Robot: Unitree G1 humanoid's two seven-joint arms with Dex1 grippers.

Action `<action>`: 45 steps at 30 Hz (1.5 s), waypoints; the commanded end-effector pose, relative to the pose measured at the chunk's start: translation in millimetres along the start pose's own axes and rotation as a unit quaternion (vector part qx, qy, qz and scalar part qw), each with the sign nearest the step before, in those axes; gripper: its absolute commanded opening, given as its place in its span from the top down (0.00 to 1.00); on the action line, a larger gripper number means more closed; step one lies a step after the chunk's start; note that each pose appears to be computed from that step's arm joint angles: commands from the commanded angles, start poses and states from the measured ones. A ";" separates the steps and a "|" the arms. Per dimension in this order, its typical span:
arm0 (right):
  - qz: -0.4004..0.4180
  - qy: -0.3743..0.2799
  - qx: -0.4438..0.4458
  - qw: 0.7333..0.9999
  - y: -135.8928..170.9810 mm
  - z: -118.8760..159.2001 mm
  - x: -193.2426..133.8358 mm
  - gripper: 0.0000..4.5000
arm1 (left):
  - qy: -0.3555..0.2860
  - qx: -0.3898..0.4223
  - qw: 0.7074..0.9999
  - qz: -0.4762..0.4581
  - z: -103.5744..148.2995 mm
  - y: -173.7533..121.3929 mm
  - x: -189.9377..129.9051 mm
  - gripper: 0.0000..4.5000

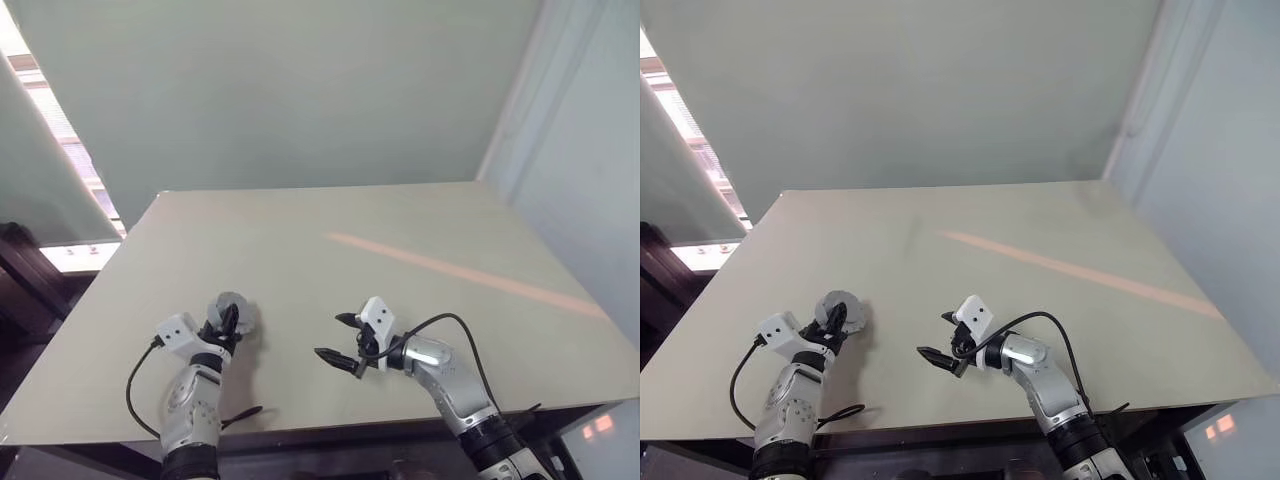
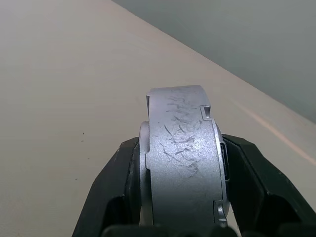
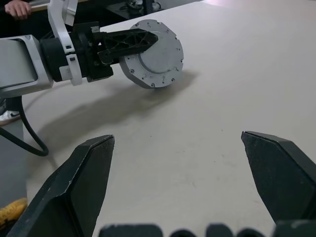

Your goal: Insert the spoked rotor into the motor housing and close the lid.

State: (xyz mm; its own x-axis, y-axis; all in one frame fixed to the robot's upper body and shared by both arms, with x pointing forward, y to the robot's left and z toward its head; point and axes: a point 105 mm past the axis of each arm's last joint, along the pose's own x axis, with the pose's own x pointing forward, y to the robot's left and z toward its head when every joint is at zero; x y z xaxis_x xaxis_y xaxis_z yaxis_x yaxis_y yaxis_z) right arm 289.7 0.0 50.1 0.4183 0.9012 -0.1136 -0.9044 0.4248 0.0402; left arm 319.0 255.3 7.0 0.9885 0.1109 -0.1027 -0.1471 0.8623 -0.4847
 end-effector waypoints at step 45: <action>-0.210 -0.054 0.041 0.975 -52.2 6.1 -69.8 0.00 | -0.062 0.222 0.933 -0.276 45.0 -104.5 -44.5 0.01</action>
State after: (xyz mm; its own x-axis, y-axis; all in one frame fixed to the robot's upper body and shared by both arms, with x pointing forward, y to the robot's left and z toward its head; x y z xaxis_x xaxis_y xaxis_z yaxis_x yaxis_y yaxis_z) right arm 305.2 -81.8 40.9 0.7451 0.6591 -0.1021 -0.6501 0.7519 0.1097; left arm 291.4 187.0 88.5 0.9255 -0.3551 0.1322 0.3631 0.9308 -0.0416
